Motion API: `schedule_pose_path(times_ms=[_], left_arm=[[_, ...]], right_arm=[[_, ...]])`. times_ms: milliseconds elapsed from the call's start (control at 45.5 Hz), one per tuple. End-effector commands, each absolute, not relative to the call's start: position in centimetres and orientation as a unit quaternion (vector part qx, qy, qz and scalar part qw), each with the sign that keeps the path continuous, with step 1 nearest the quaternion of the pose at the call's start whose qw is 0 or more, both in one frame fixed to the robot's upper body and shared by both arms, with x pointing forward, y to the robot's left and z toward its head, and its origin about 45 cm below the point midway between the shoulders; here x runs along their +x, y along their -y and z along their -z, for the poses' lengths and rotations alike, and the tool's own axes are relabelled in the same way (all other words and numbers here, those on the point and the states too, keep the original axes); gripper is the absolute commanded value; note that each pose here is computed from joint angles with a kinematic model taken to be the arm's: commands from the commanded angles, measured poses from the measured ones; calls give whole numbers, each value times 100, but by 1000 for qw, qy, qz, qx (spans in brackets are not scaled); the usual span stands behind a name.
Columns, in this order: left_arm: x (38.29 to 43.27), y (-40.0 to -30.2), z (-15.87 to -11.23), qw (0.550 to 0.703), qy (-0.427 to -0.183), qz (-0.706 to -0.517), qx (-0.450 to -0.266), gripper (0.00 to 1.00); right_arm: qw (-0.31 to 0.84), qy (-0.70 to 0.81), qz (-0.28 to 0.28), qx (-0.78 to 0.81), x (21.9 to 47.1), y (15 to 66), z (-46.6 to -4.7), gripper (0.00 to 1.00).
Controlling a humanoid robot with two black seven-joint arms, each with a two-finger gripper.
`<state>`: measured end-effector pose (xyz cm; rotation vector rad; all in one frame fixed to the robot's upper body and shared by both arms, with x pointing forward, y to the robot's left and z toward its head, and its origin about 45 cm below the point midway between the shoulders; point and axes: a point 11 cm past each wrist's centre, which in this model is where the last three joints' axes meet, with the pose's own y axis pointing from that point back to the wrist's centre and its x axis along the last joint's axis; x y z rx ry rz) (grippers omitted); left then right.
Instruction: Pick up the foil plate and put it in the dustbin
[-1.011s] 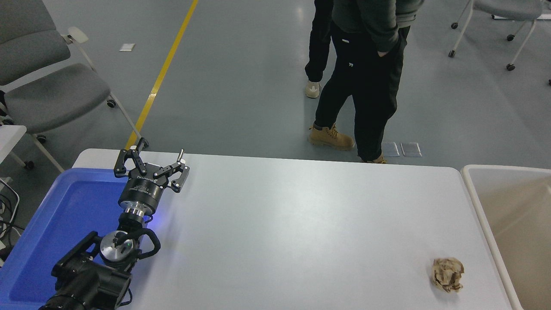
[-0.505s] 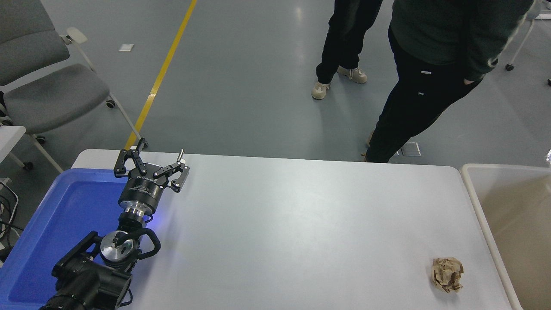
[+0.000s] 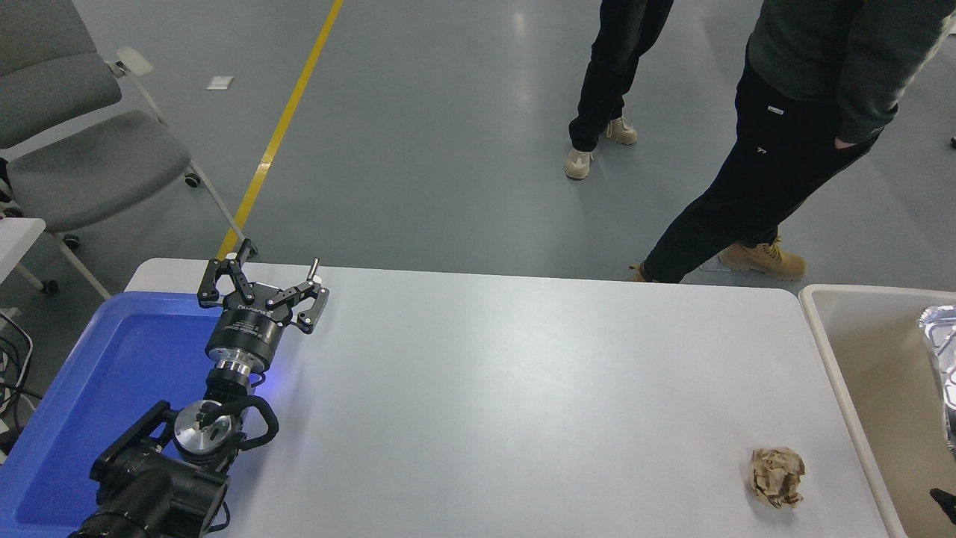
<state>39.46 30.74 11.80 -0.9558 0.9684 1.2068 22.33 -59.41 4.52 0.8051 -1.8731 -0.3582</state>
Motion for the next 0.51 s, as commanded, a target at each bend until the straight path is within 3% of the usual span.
schedule_pose_path(times_ms=[0,22,66,88,110,374,484], left_arm=[[3946,-3075,-1181,614,-420,-524,-415,99],[3946,-3072,-1182,615,-420,-523,-415,99],[3946,-3074,-1182,614,-420,-523,-415,99],[3946,-3074,-1182,614,-420,-523,-415,99],[3946,-3072,-1182,615,-420,-523,-415,99],[3946,-3072,-1182,615,-420,-523,-415,99],[3946,-3074,-1182,614,-420,-523,-415,99]], right_arm=[[509,777,155,336,2199,5897,-393,2],[509,777,155,336,2199,5897,-393,13],[509,777,155,336,2199,5897,-393,46],[507,778,157,336,2198,5895,-390,85],[506,778,158,337,2197,5894,-388,100],[506,777,153,343,2255,5900,-425,100],[498,782,141,348,2422,5907,-538,100]])
